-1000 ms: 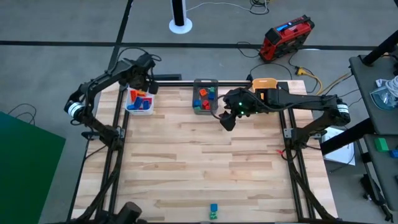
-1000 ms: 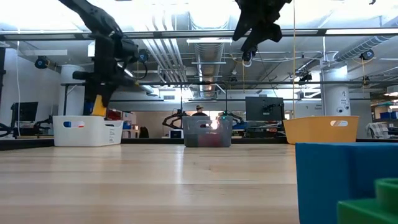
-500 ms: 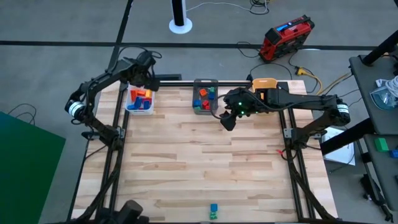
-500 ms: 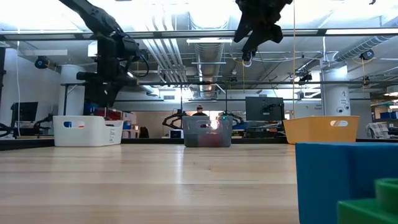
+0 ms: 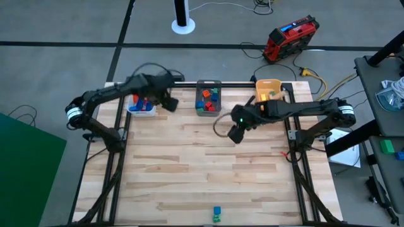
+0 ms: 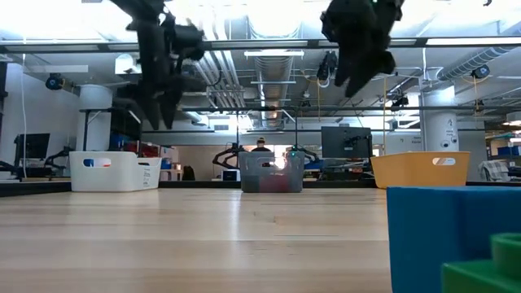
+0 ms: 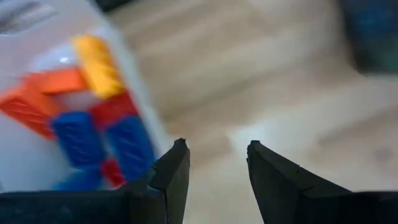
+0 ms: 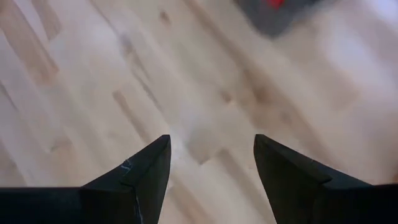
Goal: Sort blocks by size
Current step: Put the small blue block into the black bin
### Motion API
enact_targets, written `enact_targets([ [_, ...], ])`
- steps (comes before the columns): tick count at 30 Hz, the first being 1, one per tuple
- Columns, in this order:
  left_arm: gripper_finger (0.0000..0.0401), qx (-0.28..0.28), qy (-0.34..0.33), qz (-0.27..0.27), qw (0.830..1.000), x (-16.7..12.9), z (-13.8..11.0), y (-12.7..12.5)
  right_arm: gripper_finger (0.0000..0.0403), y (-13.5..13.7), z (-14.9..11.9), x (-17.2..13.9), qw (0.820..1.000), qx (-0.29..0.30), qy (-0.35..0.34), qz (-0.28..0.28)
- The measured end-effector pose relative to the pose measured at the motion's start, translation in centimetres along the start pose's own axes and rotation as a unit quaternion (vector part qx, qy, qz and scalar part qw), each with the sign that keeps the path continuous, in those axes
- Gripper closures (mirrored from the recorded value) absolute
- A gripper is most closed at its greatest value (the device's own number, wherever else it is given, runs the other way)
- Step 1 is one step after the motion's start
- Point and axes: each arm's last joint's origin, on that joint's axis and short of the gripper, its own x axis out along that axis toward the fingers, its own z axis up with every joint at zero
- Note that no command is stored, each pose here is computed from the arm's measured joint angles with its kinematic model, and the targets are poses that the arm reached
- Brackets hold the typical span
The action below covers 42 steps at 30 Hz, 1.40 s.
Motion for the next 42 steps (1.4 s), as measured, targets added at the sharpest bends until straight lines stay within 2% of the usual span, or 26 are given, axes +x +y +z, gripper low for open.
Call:
enact_targets([
  [8, 0.0262, 0.059, -0.019, -0.095, 0.994, -4.7, -7.3, -8.8, 0.0184, 3.0, -3.7, 0.8, 0.996, 0.082, 0.041, 0.009],
  [12, 0.0262, 0.09, -0.036, -0.149, 0.984, -7.4, -11.8, -12.1, 0.0184, 5.2, -5.5, 0.2, 0.996, 0.072, 0.05, 0.031],
  [17, 0.0262, 0.062, -0.072, -0.178, 0.98, -9.9, -16.8, -14.1, 0.0184, 7.5, -7.8, -0.6, 0.993, 0.088, 0.063, 0.053],
  [21, 0.0262, 0.038, -0.099, -0.203, 0.974, -11.2, -19.6, -14.6, 0.0184, 8.9, -9.3, -1.3, 0.987, 0.126, 0.076, 0.068],
  [27, 0.0262, 0.057, -0.11, -0.205, 0.971, -11.5, -20.8, -14.6, 0.0184, 10.9, -10.7, -1.8, 0.973, 0.178, 0.085, 0.118],
  [32, 0.0261, 0.106, -0.12, -0.198, 0.967, -11.3, -20.9, -14.6, 0.0184, 13.1, -11.0, -1.4, 0.963, 0.211, 0.088, 0.144],
  [34, 0.0261, 0.128, -0.125, -0.195, 0.964, -11.3, -20.9, -14.6, 0.0184, 14.5, -10.9, -1.2, 0.965, 0.196, 0.088, 0.152],
  [39, 0.0262, 0.187, -0.117, -0.201, 0.955, -11.6, -21.3, -14.7, 0.0184, 18.6, -10.7, -1.3, 0.972, 0.111, 0.092, 0.184],
  [40, 0.0262, 0.201, -0.116, -0.203, 0.951, -11.7, -21.5, -14.7, 0.0184, 19.2, -10.7, -1.2, 0.973, 0.11, 0.096, 0.181],
  [42, 0.0262, 0.22, -0.117, -0.204, 0.947, -11.8, -21.9, -14.7, 0.0184, 20.3, -10.8, -0.9, 0.97, 0.147, 0.113, 0.16],
])
